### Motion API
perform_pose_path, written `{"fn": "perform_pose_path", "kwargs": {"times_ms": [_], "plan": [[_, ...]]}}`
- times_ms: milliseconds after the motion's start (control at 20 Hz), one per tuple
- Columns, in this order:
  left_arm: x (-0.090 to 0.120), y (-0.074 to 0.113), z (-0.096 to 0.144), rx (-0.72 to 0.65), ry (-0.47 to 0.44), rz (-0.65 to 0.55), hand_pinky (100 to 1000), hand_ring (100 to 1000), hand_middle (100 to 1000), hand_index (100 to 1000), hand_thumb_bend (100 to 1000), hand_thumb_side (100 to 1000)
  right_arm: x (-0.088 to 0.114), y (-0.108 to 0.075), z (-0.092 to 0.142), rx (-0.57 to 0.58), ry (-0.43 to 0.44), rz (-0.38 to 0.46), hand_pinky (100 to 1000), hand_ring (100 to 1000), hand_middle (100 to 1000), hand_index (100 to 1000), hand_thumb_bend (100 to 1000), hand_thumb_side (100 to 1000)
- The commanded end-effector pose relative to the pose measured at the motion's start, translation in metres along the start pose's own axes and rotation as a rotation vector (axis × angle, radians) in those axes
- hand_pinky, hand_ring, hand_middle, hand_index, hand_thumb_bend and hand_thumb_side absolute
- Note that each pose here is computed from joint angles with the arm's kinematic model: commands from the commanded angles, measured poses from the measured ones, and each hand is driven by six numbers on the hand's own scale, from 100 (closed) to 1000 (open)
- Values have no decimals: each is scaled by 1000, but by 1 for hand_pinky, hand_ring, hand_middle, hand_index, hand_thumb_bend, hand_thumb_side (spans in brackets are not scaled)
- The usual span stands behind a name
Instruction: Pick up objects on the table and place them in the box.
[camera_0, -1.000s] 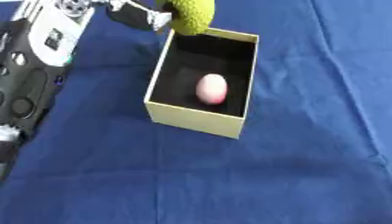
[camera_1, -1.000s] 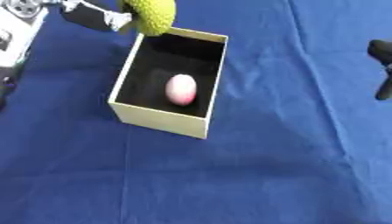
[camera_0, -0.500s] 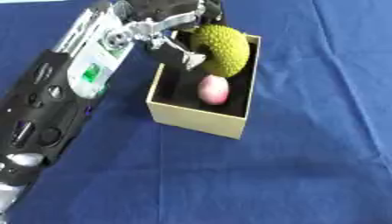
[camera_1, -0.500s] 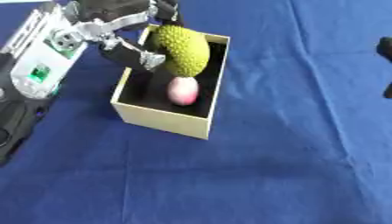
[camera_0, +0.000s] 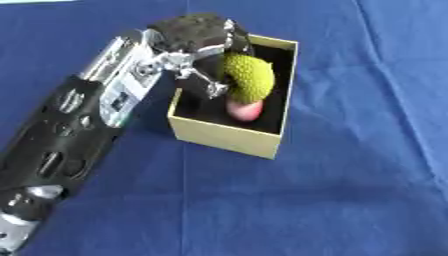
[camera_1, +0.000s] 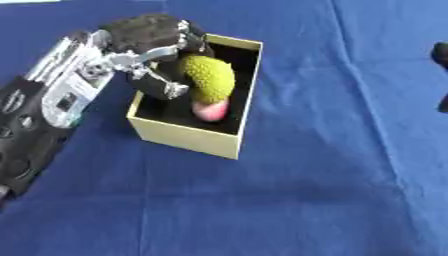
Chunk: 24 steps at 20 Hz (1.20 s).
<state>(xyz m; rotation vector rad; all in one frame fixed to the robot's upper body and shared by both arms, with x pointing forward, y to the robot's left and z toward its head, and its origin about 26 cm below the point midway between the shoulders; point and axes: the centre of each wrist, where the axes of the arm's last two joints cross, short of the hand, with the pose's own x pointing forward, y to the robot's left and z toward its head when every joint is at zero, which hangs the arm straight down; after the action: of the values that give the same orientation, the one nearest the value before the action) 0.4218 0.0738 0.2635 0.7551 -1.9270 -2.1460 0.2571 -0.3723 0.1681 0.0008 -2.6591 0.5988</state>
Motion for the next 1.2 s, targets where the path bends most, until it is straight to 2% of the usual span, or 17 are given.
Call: {"fn": "perform_pose_path", "kwargs": {"times_ms": [50,350,400,450,650,700,750,800,950,1150,1200], "plan": [[1,7,-1,-13,-18,-67,884,877,839,942,282,289,5,-4,-5,15,-11,20,946,901,418,814,100,525],[0,6,-1,-15,-19,-93,884,877,839,942,282,289,5,-4,-5,14,-9,20,946,901,418,814,100,525],[0,6,-1,-13,-18,-95,976,956,898,991,562,620,5,-3,-5,14,-8,19,947,902,416,814,100,525],[-1,7,1,-1,-3,-96,976,956,898,991,562,620,5,-3,-4,15,-5,17,947,902,416,814,100,525],[-2,17,7,95,44,-76,958,946,880,978,499,594,5,-3,-5,19,-5,14,947,901,417,814,100,525],[-2,21,9,130,52,-66,946,935,868,968,441,566,5,-3,-5,19,-6,14,946,901,418,814,100,525],[-2,27,12,170,59,-57,946,935,868,968,441,566,5,-3,-5,19,-7,14,946,901,418,814,100,525],[-1,32,14,206,63,-49,935,926,857,960,388,548,5,-3,-5,19,-8,13,946,901,418,814,100,525],[-1,54,26,348,75,-24,918,910,842,955,347,565,5,-3,-5,17,-9,9,946,900,419,813,100,525],[-6,73,44,468,71,-7,898,893,826,941,302,554,5,-3,-5,13,-8,4,946,900,420,813,100,525],[-8,75,48,488,75,3,882,876,812,934,255,555,5,-3,-5,12,-7,4,946,900,420,813,100,525]]}}
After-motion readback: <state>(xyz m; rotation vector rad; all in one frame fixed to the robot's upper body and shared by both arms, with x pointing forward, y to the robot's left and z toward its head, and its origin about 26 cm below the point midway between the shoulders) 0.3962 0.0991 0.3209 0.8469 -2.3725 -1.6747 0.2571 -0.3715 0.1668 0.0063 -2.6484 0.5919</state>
